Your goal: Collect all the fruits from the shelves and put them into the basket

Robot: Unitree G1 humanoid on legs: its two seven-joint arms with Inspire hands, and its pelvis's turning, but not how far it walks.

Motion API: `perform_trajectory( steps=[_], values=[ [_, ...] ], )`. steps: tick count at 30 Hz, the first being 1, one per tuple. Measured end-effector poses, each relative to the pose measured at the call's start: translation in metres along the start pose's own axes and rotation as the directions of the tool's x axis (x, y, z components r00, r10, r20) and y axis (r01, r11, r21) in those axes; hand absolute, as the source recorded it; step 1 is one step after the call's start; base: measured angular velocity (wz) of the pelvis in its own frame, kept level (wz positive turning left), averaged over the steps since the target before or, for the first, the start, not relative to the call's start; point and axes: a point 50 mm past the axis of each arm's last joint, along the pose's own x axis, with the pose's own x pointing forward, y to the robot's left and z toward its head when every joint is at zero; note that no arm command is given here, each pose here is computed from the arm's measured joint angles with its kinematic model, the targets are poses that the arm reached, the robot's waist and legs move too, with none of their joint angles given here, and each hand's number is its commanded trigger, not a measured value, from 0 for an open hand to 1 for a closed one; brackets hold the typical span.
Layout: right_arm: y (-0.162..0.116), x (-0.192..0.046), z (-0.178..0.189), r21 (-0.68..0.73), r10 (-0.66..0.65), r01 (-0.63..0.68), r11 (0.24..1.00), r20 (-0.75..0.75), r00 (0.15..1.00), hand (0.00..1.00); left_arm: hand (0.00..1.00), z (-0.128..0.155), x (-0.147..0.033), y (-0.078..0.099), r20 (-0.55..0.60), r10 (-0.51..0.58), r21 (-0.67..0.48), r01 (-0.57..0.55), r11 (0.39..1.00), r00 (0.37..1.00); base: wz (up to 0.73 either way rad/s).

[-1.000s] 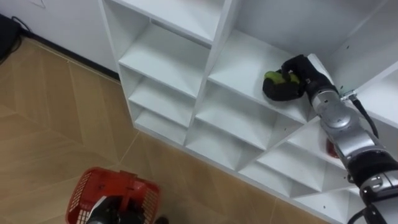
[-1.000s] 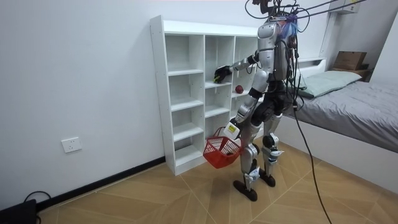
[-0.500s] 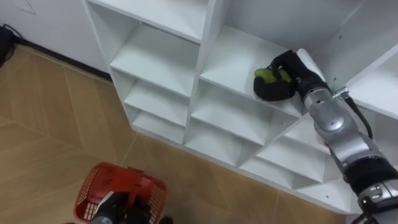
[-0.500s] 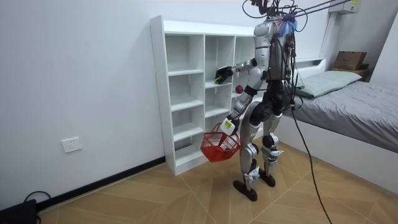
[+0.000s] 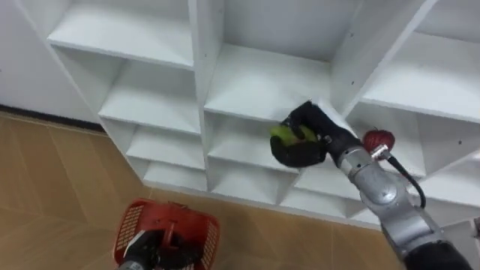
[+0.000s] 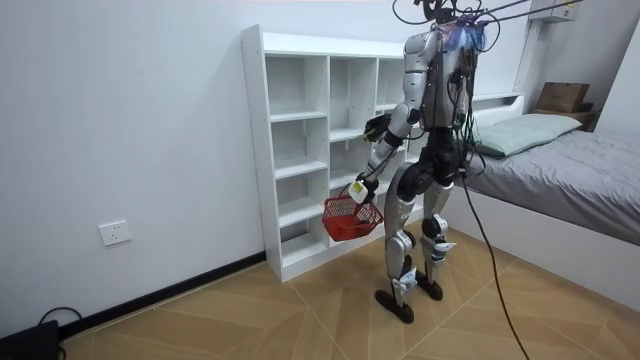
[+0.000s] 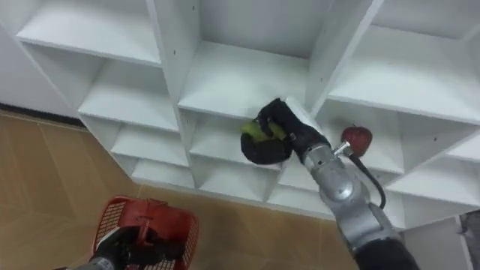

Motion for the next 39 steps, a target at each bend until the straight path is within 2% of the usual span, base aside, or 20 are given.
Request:
perform_trajectory(
  steps=[3,9,17,21,26,39],
  values=[
    [0.012,-0.009,-0.014,0.019,0.067,-0.066,0.998,-0.062,0.996,1.0,1.0,0.002,0.001,-0.003,0.017,-0.007,-0.007,0.007,1.0,1.0,-0.46],
    [0.015,-0.006,0.001,0.015,0.08,-0.08,0.997,0.013,0.997,1.0,1.0,0.008,0.001,-0.01,0.081,-0.027,0.003,0.027,1.0,0.996,-0.26],
    [0.04,-0.011,-0.004,0.089,0.166,-0.166,0.982,0.004,0.986,1.0,1.0,0.01,0.001,-0.015,0.086,-0.076,0.031,0.074,0.997,0.993,-0.02],
    [0.051,-0.013,-0.005,0.09,0.217,-0.216,0.972,0.0,0.976,1.0,1.0,0.015,0.002,-0.026,0.104,-0.137,0.083,0.128,0.988,0.985,-0.02],
    [0.057,-0.012,-0.008,0.099,0.232,-0.229,0.968,-0.015,0.973,1.0,1.0,0.036,-0.002,-0.042,0.193,-0.233,0.135,0.209,0.969,0.953,0.0],
    [0.063,-0.017,-0.02,0.102,0.251,-0.244,0.964,-0.063,0.966,1.0,1.0,0.049,-0.007,-0.057,0.241,-0.36,0.195,0.318,0.928,0.901,0.0]
  ],
)
